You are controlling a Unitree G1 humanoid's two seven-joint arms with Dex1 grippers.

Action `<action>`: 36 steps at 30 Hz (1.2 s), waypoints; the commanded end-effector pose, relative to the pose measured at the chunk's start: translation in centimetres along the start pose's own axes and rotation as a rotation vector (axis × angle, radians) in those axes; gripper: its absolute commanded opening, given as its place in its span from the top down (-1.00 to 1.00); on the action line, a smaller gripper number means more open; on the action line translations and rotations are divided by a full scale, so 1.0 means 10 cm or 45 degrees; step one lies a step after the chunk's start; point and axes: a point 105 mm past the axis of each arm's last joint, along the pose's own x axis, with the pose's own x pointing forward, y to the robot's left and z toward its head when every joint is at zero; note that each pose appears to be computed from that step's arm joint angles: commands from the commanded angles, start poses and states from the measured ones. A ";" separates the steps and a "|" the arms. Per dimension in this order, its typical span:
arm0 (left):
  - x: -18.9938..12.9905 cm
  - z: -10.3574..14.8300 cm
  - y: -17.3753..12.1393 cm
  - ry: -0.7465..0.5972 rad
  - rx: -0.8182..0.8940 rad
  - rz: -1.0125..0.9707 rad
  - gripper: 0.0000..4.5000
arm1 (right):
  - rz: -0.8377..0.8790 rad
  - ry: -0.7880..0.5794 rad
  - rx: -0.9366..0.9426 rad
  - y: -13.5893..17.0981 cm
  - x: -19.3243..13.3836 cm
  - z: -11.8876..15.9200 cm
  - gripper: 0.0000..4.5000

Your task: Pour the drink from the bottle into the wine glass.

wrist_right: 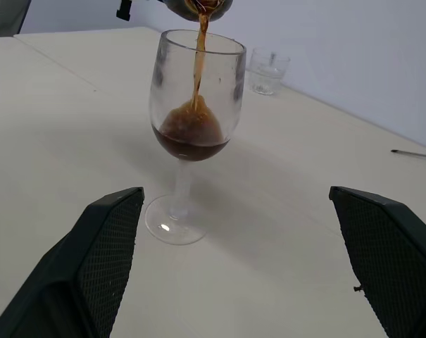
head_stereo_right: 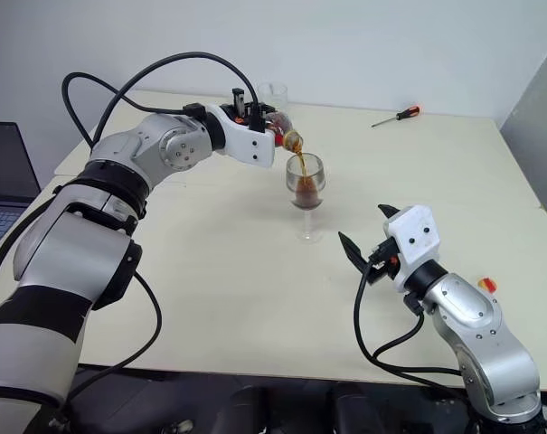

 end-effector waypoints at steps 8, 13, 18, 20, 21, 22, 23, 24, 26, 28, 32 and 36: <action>0.00 0.06 0.30 -0.027 0.057 0.100 0.68 | 0.005 -0.037 -0.044 -0.03 -0.04 0.11 -1.00; 0.01 0.07 0.31 -0.029 0.058 0.103 0.68 | 0.012 -0.033 -0.046 -0.04 -0.04 0.11 -1.00; 0.01 0.08 0.31 -0.032 0.030 0.106 0.68 | 0.020 -0.042 -0.044 -0.04 -0.02 0.12 -1.00; 0.01 0.07 0.30 -0.031 0.031 0.104 0.68 | 0.018 -0.049 -0.042 -0.05 -0.02 0.13 -1.00; 0.01 0.07 0.30 -0.031 0.031 0.103 0.68 | 0.019 -0.050 -0.041 -0.05 -0.02 0.13 -1.00; 0.01 0.07 0.31 -0.029 0.032 0.103 0.68 | 0.019 -0.051 -0.041 -0.05 -0.01 0.13 -1.00; 0.01 0.07 0.31 -0.029 0.032 0.103 0.68 | 0.021 -0.052 -0.041 -0.05 -0.01 0.14 -1.00; 0.01 0.07 0.31 -0.026 0.027 0.104 0.68 | 0.022 -0.053 -0.041 -0.05 -0.01 0.14 -1.00; 0.01 0.06 0.32 -0.030 -0.045 0.118 0.68 | 0.024 -0.056 -0.040 -0.05 0.00 0.14 -1.00; 0.01 0.07 0.35 -0.055 -0.257 0.153 0.68 | 0.029 -0.073 -0.032 -0.05 0.00 0.17 -1.00; 0.01 0.06 0.26 -0.075 -0.449 0.127 0.68 | 0.042 -0.078 -0.040 -0.07 0.00 0.19 -1.00; 0.00 0.05 0.23 -0.084 -0.490 0.137 0.68 | 0.068 -0.081 -0.062 -0.08 0.00 0.23 -1.00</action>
